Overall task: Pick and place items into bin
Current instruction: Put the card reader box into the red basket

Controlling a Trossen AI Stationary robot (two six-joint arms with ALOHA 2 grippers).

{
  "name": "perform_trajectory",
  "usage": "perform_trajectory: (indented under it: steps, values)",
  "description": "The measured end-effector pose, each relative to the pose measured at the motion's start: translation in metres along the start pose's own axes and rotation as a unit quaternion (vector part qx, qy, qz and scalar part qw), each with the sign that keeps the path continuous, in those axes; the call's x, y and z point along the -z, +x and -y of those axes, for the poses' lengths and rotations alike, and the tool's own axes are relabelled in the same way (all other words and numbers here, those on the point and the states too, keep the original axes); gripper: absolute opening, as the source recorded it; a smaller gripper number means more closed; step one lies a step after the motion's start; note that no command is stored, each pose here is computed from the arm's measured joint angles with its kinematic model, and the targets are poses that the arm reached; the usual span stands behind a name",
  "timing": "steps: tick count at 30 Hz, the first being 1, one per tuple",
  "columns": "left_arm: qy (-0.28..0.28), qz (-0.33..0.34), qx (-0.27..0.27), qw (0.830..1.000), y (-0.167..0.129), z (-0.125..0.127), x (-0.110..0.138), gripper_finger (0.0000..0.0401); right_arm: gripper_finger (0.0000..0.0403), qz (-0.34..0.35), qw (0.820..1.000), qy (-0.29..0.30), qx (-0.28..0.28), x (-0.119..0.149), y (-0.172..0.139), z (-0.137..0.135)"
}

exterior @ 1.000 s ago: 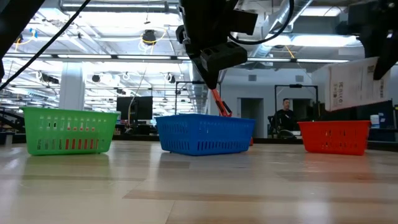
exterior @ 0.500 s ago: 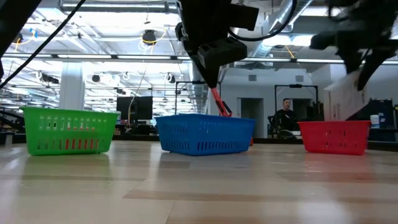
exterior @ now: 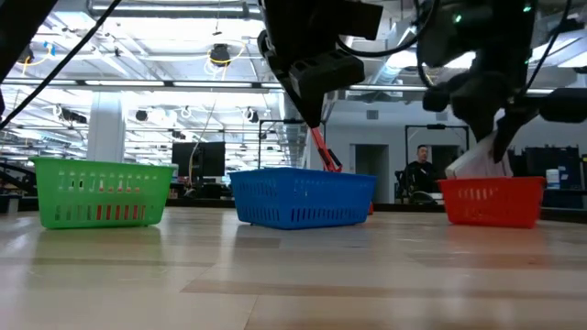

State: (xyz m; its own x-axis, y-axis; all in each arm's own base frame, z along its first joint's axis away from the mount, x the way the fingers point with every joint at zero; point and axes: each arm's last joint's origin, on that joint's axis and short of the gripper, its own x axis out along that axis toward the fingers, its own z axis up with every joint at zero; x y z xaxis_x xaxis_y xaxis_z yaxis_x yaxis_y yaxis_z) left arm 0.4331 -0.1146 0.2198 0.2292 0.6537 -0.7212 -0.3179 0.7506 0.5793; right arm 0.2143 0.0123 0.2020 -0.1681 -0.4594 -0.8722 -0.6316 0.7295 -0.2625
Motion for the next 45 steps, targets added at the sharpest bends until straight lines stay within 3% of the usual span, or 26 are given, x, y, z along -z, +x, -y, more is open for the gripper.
perform_trajectory:
  steps: [10, 21, 26, 33, 45]
  values:
    - [-0.002, -0.001, 0.003, 1.000, 0.000, 0.000, 0.000, 0.0000, 0.0084, -0.026, 0.998, 0.064, 0.007, 0.003, 0.014, 0.017]
    - [-0.005, -0.008, 0.015, 1.000, -0.001, 0.001, 0.001, 0.0000, 0.0190, -0.018, 0.995, 0.098, 0.001, 0.004, 0.016, 0.021]
    - [-0.005, -0.012, 0.021, 1.000, -0.001, 0.002, 0.001, 0.0000, 0.0220, -0.024, 0.994, 0.103, -0.013, 0.004, 0.013, 0.015]
    - [-0.005, -0.012, 0.021, 1.000, -0.001, 0.002, 0.001, 0.0000, 0.0222, -0.014, 0.997, 0.082, 0.001, -0.003, 0.007, 0.004]
    - [-0.005, -0.013, 0.022, 1.000, -0.001, 0.002, 0.001, 0.0000, 0.0201, -0.034, 0.993, 0.117, 0.006, -0.008, -0.018, -0.029]
